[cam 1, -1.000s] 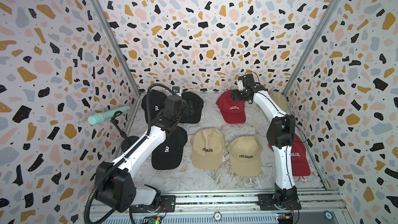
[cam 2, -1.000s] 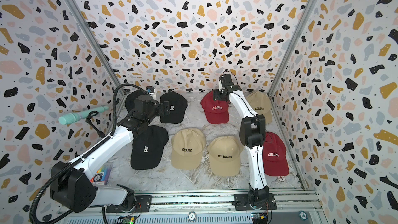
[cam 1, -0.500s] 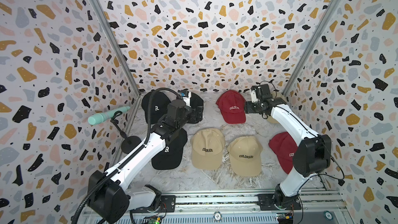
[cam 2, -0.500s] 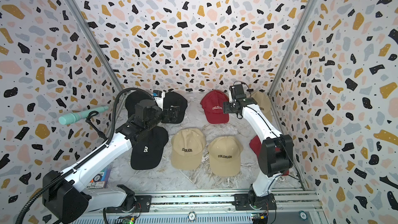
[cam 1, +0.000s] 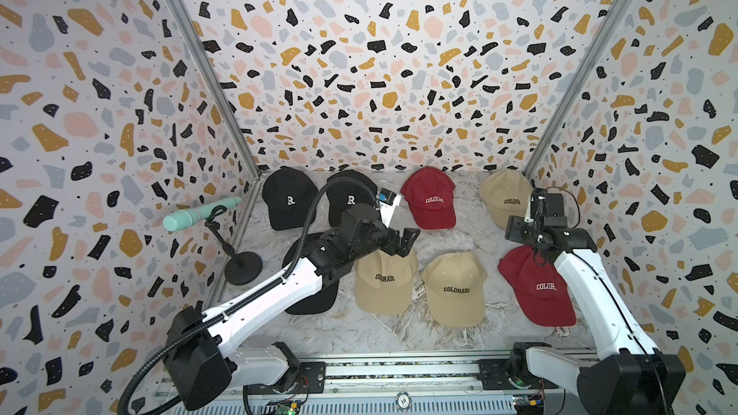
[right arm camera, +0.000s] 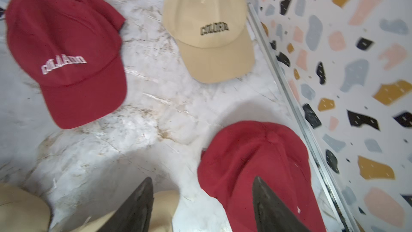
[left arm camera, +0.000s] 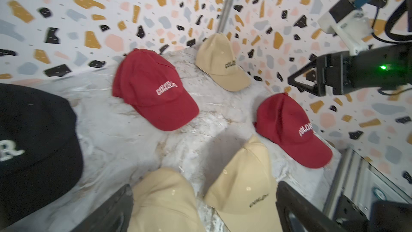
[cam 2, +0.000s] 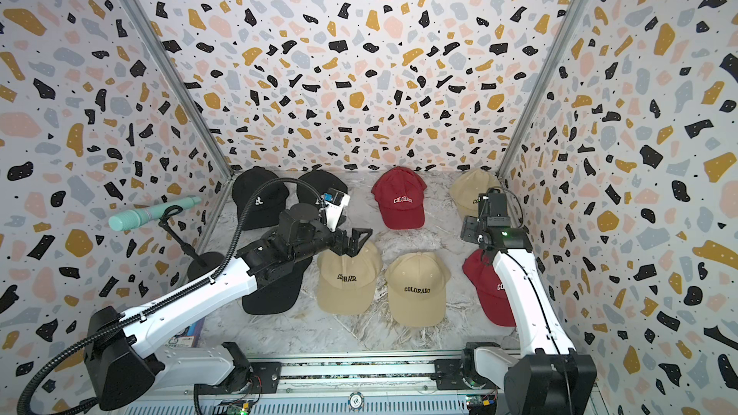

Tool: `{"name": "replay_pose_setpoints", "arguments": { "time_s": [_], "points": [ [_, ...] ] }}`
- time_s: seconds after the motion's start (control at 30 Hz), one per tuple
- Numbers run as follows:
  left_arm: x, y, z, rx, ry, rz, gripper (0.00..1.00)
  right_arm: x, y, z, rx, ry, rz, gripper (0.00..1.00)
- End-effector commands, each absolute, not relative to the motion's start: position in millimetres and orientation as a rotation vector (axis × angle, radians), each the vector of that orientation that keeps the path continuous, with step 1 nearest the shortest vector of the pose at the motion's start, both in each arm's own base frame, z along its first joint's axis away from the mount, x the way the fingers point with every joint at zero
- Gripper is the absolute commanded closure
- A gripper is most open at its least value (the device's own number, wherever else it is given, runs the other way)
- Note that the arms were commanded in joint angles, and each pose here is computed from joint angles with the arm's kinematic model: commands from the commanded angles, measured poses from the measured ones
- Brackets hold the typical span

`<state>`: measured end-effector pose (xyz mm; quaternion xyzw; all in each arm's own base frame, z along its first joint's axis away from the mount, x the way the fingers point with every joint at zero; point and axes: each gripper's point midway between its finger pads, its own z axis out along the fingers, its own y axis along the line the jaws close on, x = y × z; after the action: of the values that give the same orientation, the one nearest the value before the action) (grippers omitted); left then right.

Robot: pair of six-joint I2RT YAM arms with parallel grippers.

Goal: Stack the baseball caps by color
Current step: Pick up the baseball cap from the center of the board.

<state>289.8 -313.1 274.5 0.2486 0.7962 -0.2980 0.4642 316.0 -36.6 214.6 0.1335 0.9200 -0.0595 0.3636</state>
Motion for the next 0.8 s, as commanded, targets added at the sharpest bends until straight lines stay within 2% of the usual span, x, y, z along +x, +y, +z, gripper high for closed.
{"name": "replay_pose_setpoints", "arguments": {
  "time_s": [0.0, 0.2, 0.4, 0.77],
  "points": [
    [292, -328, 283, 0.658, 1.920, -0.744, 0.00, 298, -59, 204, 0.463, 2.370, -0.212, 0.29],
    [304, -365, 298, 0.689, 1.914, -0.805, 0.00, 286, -105, 189, 0.564, 2.343, -0.248, 0.28],
    [316, -397, 304, 0.734, 1.924, -0.814, 0.00, 294, -117, 188, 0.601, 2.331, -0.228, 0.26],
    [331, -413, 310, 0.738, 1.926, -0.803, 0.00, 283, -140, 144, 0.840, 2.403, -0.181, 0.27]
  ]
}}
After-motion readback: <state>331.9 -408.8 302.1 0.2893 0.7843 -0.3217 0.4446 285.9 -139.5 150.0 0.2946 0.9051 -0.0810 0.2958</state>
